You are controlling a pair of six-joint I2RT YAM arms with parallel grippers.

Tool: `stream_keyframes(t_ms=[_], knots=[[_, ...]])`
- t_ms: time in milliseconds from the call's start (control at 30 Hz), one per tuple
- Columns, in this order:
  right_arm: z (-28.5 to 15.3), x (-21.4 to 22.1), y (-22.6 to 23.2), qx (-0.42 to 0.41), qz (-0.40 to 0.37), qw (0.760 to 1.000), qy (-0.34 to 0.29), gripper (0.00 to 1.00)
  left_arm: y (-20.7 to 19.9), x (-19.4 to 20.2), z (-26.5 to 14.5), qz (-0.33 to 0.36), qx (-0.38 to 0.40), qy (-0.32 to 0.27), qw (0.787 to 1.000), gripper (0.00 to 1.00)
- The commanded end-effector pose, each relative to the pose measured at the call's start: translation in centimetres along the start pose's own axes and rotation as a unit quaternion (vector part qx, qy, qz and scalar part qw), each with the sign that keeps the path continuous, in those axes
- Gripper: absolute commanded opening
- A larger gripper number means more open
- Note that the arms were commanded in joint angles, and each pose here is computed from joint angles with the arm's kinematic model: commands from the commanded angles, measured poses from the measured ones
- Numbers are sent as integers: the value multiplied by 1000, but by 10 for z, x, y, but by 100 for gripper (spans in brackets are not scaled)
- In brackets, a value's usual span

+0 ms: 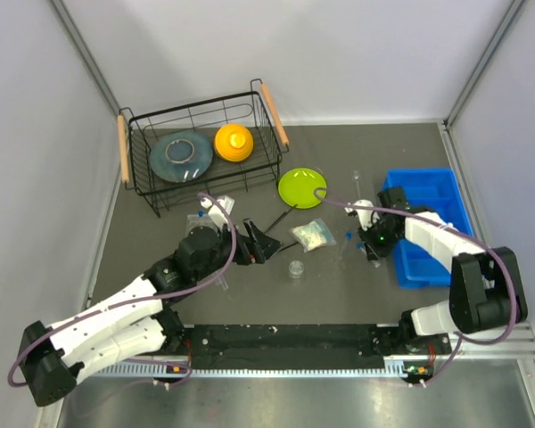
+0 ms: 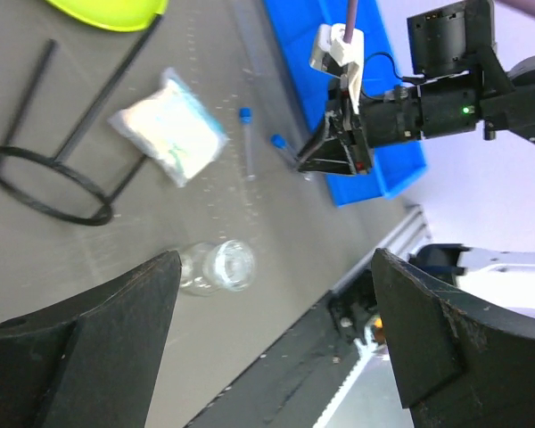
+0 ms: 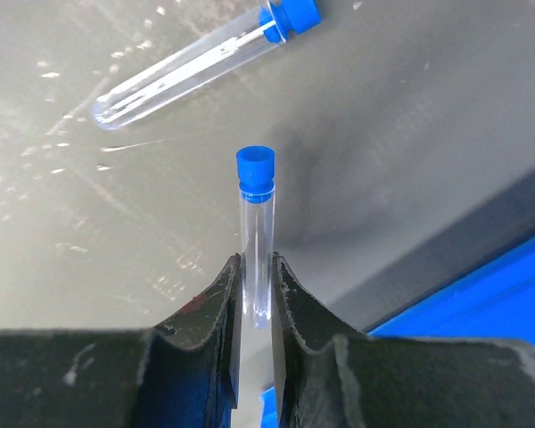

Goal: Organize the chemistry lab equipment

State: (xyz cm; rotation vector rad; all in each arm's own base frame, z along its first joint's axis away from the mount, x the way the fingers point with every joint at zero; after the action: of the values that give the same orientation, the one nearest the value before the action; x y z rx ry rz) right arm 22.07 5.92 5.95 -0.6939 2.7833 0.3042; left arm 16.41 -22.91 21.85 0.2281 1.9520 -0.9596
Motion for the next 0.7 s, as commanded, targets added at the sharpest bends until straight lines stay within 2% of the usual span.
stream_keyframes(t_ms=[0,67,133,167,233,267,367,467,667], knots=[[-46,-38,22,-83,-16,989,-122,10,-42,-19,10,-59,127,-34,990,93],[-64,-49,40,-134,-46,977,-159,11,-55,-29,14,-67,162,-48,983,93],[-85,-58,54,-166,-68,964,-197,11,-62,-27,24,-81,180,-32,980,93],[-99,-67,66,-205,-81,950,-221,11,-72,-37,25,-81,202,-44,975,93],[-116,-72,82,-253,-92,932,-243,11,-78,-36,36,-82,220,-30,971,91],[-130,-77,97,-307,-105,910,-259,11,-86,-46,38,-82,233,-39,968,91],[-144,-76,118,-387,-114,876,-263,11,-94,-51,54,-83,240,-26,967,88],[-142,-71,124,-417,-119,863,-259,11,-96,-52,68,-86,232,-14,969,86],[-142,-69,125,-418,-127,860,-264,11,-91,-42,98,-91,192,32,977,75]])
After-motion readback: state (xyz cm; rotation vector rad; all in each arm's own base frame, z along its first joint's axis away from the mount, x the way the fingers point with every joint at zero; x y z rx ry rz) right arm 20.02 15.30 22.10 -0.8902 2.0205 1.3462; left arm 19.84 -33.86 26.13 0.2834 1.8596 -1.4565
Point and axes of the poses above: each gripper's point midway between its finger pads, its own z axis out along the fingers, its own y axis along the line the jaws close on, x = y × z, the point moved 4 cm from there along -z, back along the fingers, and after that the axes turned 14 degrees about z, right-handed, at the moved point
